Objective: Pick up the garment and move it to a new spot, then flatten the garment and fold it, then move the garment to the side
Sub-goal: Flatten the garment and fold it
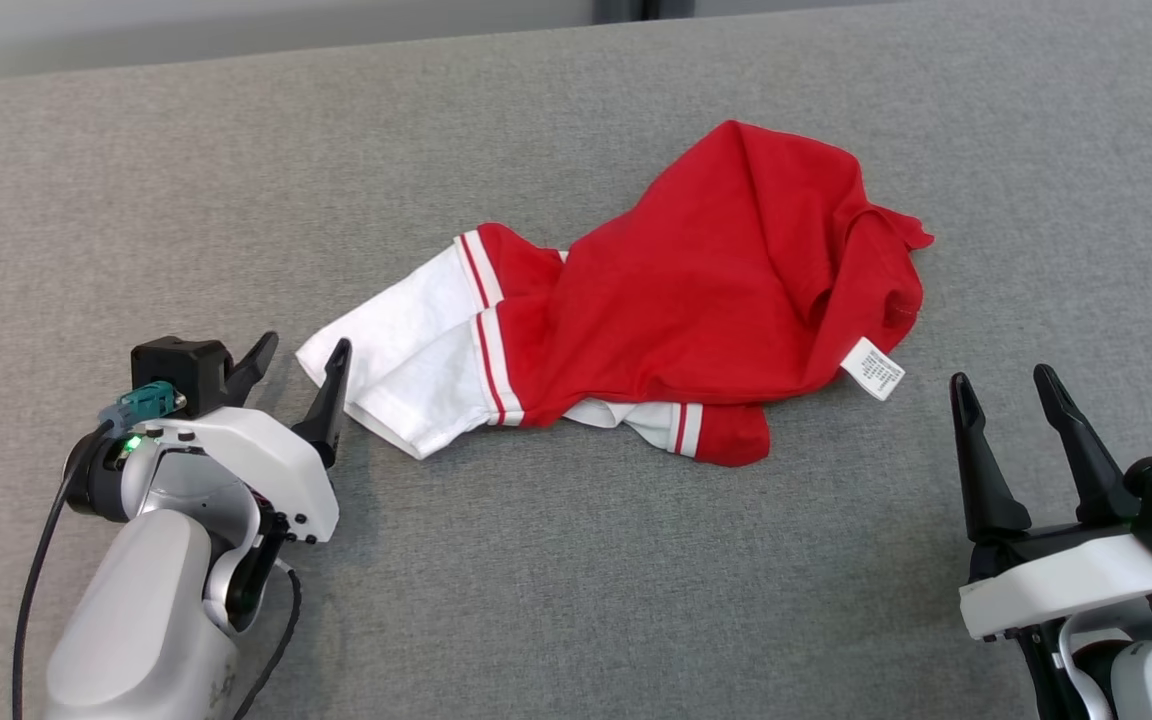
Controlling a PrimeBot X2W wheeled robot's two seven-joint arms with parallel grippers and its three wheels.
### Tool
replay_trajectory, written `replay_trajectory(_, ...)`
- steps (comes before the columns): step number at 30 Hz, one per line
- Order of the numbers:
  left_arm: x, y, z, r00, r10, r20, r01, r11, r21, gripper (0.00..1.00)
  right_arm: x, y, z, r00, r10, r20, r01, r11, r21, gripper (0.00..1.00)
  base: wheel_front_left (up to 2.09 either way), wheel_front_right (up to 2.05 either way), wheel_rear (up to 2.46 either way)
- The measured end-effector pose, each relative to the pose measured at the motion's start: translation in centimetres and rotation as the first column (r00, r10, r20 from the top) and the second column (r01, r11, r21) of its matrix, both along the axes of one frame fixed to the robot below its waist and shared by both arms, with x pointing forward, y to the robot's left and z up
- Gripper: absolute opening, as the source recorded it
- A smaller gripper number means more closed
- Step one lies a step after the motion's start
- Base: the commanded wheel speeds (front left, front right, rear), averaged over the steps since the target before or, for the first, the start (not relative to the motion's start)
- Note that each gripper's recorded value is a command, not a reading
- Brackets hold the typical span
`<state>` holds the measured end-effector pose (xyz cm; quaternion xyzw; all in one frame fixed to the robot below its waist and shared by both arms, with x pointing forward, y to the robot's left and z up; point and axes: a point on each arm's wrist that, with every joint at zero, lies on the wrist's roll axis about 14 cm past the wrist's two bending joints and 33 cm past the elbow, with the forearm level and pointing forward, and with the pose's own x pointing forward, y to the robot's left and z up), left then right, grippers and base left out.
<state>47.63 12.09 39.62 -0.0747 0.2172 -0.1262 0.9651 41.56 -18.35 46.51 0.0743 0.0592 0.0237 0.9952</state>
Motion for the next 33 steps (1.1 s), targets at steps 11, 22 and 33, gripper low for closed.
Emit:
replay_trajectory(11,-0.2,-0.5,-4.0,0.984,-0.036,-0.172,0.041,0.999,0.022,0.65,0.0,-1.5,-0.9,0.999,-0.046,-0.017,0.046,0.999,-0.006,1.0,0.0,0.0,0.0)
replay_trajectory(22,0.6,0.1,-4.3,0.99,-0.025,-0.139,0.03,0.999,0.036,0.0,1.3,-3.3,-4.5,0.991,-0.08,-0.109,0.08,0.997,0.001,1.0,0.0,0.0,0.0)
replay_trajectory(33,1.1,0.8,-4.7,0.993,-0.002,-0.122,0.006,1.0,0.03,0.0,5.2,1.0,-7.2,0.976,0.108,-0.188,-0.105,0.994,0.026,1.0,0.0,0.0,0.0)
